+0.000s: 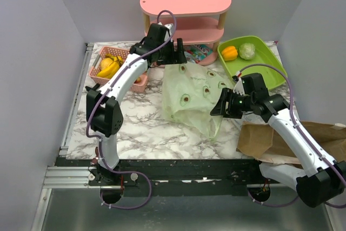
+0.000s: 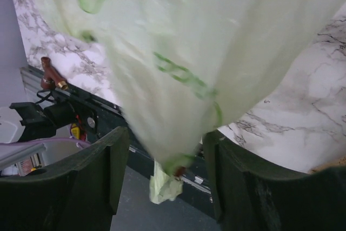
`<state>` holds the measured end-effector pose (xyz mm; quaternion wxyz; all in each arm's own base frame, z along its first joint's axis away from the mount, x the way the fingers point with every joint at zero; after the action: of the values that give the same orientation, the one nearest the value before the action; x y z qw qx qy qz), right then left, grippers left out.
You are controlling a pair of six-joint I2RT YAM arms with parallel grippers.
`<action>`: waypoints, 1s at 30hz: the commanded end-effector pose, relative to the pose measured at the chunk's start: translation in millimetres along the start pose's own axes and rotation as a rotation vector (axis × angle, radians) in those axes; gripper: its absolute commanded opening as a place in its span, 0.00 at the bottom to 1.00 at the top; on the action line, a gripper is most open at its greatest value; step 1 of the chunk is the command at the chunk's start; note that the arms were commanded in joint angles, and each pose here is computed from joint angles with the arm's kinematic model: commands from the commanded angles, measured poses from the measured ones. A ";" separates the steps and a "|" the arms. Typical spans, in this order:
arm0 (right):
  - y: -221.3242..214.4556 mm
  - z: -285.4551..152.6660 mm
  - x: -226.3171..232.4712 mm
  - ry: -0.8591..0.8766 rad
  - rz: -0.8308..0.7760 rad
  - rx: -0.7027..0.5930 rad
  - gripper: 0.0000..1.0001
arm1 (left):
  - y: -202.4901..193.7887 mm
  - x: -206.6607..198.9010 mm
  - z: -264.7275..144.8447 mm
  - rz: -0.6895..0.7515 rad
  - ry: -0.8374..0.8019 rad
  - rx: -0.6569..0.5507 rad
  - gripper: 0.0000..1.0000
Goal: Place the food into the grocery bag and tie it
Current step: Adjust the grocery bag at the center of the board.
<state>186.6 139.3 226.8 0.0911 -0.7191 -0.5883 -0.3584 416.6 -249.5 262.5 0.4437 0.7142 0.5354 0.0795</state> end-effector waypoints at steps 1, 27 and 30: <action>-5.0 -3.8 4.4 0.021 0.031 0.017 0.63 | 11.6 -22.1 -61.5 0.100 -0.021 -0.022 0.99; -1.4 3.5 6.9 0.029 0.033 0.031 0.62 | -181.5 -16.9 -106.2 0.015 0.082 -0.043 0.86; -1.9 1.1 7.7 0.033 0.030 0.026 0.63 | -180.0 -15.3 -93.5 -0.018 0.078 -0.098 0.80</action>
<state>189.9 143.8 220.5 0.1072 -0.7294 -0.5794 -0.3475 205.3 -193.5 190.8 0.4004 0.7396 0.5328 0.0938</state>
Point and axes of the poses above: each gripper's point midway between its finger pads, its own z axis out along the fingers, its own x axis along the line the jaws close on, y = z × x, the point moved 6 cm from there along -z, back along the fingers, and after that the axes turned 10 degrees about z, right-handed, at the moved point
